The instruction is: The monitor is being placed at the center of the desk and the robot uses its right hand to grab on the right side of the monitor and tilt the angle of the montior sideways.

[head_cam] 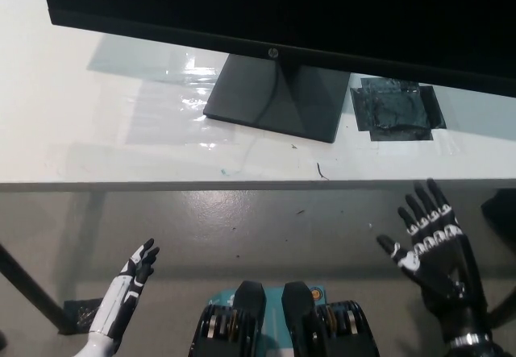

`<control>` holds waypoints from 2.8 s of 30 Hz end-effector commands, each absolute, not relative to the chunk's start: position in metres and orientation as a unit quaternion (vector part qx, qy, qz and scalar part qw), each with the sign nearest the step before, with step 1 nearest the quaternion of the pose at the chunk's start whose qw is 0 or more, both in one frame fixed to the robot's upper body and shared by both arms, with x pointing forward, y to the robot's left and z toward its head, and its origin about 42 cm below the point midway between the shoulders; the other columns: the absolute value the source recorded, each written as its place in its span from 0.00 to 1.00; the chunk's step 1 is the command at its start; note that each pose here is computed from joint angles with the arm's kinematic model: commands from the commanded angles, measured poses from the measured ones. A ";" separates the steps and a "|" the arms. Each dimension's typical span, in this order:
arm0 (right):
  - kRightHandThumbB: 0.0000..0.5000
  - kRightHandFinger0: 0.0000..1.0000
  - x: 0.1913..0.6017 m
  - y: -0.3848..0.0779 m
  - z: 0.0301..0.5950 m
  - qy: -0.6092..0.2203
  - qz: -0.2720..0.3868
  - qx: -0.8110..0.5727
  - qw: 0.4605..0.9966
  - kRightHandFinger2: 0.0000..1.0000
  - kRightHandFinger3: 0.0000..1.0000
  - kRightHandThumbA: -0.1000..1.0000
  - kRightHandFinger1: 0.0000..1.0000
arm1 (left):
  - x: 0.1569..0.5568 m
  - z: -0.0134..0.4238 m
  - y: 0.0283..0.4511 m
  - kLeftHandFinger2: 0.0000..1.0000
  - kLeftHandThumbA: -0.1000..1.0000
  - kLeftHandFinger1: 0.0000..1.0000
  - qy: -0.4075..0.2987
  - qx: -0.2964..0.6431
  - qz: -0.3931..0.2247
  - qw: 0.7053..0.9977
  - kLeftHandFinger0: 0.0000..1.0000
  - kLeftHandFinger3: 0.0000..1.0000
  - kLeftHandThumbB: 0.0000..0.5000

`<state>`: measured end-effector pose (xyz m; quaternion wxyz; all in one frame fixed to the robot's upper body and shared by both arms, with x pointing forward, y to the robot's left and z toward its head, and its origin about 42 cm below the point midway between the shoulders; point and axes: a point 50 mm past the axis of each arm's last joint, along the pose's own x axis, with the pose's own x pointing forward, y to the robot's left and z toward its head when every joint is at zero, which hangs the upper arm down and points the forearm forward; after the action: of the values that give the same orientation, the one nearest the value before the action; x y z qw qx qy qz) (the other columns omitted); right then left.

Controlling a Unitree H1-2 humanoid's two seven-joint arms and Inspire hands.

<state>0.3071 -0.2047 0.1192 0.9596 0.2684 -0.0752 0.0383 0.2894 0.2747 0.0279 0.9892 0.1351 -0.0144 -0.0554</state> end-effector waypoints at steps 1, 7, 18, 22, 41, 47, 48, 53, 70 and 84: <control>0.65 1.00 0.361 -0.178 0.202 -0.080 0.189 0.587 0.783 1.00 1.00 1.00 1.00 | 0.297 0.045 0.276 1.00 1.00 1.00 -0.065 0.142 -0.061 0.986 1.00 1.00 0.56; 0.65 1.00 0.382 -0.171 0.204 -0.069 0.181 0.600 0.776 1.00 1.00 1.00 1.00 | 0.297 0.045 0.276 1.00 1.00 1.00 -0.066 0.148 -0.061 0.985 1.00 1.00 0.55; 0.68 1.00 0.417 -0.169 0.204 -0.049 0.170 0.625 0.760 1.00 1.00 1.00 1.00 | 0.296 0.045 0.277 1.00 1.00 1.00 -0.064 0.144 -0.063 0.986 1.00 1.00 0.57; 0.66 1.00 0.429 -0.168 0.198 -0.035 0.161 0.637 0.753 1.00 1.00 1.00 1.00 | 0.294 0.043 0.276 1.00 1.00 1.00 -0.061 0.142 -0.064 0.986 1.00 1.00 0.56; 0.63 1.00 0.461 -0.161 0.141 0.027 0.097 0.652 0.752 1.00 1.00 1.00 1.00 | 0.279 0.034 0.274 1.00 1.00 1.00 -0.048 0.137 -0.065 0.987 1.00 1.00 0.54; 0.69 1.00 0.479 -0.162 0.134 0.039 0.079 0.651 0.754 1.00 1.00 1.00 1.00 | 0.279 0.035 0.273 1.00 1.00 1.00 -0.048 0.136 -0.065 0.987 1.00 1.00 0.58; 0.69 1.00 0.479 -0.162 0.134 0.039 0.079 0.651 0.754 1.00 1.00 1.00 1.00 | 0.279 0.035 0.273 1.00 1.00 1.00 -0.048 0.136 -0.065 0.987 1.00 1.00 0.58; 0.67 1.00 0.491 -0.165 0.144 0.032 0.082 0.651 0.754 1.00 1.00 1.00 1.00 | 0.281 0.035 0.272 1.00 1.00 1.00 -0.048 0.133 -0.068 0.988 1.00 1.00 0.58; 0.72 1.00 0.528 -0.183 0.217 -0.025 0.100 0.627 0.772 1.00 1.00 1.00 1.00 | 0.286 0.038 0.273 1.00 1.00 1.00 -0.053 0.136 -0.069 0.987 1.00 1.00 0.57; 0.65 1.00 0.548 -0.182 0.237 -0.029 0.100 0.613 0.783 1.00 1.00 1.00 1.00 | 0.288 0.041 0.274 1.00 1.00 1.00 -0.058 0.139 -0.071 0.986 1.00 1.00 0.52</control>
<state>0.5277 -0.1816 0.1958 0.7728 0.6294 0.0133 0.0806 0.2787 0.2711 0.0247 0.9884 0.1350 -0.0156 -0.0676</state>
